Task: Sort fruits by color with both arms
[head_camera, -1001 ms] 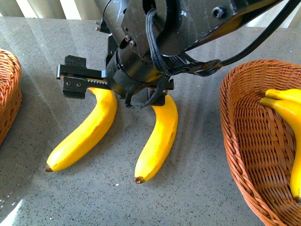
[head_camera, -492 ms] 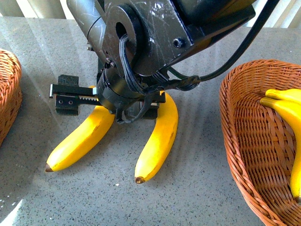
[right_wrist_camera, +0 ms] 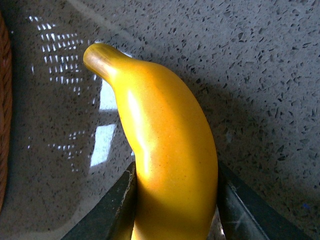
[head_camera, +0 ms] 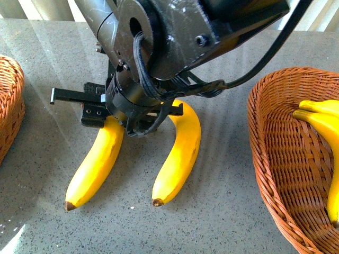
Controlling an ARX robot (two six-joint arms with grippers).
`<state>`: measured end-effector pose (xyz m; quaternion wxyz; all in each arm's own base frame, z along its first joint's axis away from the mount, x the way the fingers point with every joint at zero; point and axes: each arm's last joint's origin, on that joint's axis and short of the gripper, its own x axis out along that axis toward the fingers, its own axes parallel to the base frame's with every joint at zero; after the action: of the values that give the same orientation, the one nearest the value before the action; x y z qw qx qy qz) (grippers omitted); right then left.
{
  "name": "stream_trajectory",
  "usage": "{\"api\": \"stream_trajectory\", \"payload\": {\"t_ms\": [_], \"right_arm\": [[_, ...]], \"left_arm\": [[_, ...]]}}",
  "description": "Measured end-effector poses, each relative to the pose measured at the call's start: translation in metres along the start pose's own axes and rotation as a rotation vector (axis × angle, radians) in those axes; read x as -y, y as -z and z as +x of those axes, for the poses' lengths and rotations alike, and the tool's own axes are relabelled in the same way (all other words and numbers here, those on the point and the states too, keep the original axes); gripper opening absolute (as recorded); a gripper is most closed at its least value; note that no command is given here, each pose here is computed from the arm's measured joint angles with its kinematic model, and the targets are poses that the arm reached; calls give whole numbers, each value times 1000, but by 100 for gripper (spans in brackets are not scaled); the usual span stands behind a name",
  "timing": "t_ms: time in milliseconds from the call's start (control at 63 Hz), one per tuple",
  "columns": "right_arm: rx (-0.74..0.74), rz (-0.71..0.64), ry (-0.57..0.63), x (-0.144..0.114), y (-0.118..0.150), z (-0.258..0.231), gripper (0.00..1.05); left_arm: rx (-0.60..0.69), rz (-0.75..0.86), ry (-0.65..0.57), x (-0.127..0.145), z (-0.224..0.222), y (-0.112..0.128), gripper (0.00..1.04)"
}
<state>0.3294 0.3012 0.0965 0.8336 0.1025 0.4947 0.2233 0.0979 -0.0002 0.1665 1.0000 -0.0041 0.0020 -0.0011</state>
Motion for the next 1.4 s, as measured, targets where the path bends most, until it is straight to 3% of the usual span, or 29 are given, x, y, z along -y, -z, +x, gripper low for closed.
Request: {"api": "stream_trajectory", "payload": {"t_ms": [222, 334, 476, 699, 826, 1048, 1302, 1398], "right_arm": [[86, 22, -77, 8, -8, -55, 33], [187, 37, -134, 28, -15, -104, 33], [250, 70, -110, 84, -2, -159, 33], [281, 208, 39, 192, 35, -209, 33], [285, 249, 96, 224, 46, -216, 33], [270, 228, 159, 237, 49, -201, 32], [251, 171, 190, 228, 42, -188, 33], [237, 171, 205, 226, 42, -184, 46]], "left_arm": [[0, 0, 0, 0, 0, 0, 96], [0, 0, 0, 0, 0, 0, 96], [0, 0, 0, 0, 0, 0, 96], [0, 0, 0, 0, 0, 0, 96], [0, 0, 0, 0, 0, 0, 96], [0, 0, 0, 0, 0, 0, 96], [0, 0, 0, 0, 0, 0, 96], [0, 0, 0, 0, 0, 0, 96]]}}
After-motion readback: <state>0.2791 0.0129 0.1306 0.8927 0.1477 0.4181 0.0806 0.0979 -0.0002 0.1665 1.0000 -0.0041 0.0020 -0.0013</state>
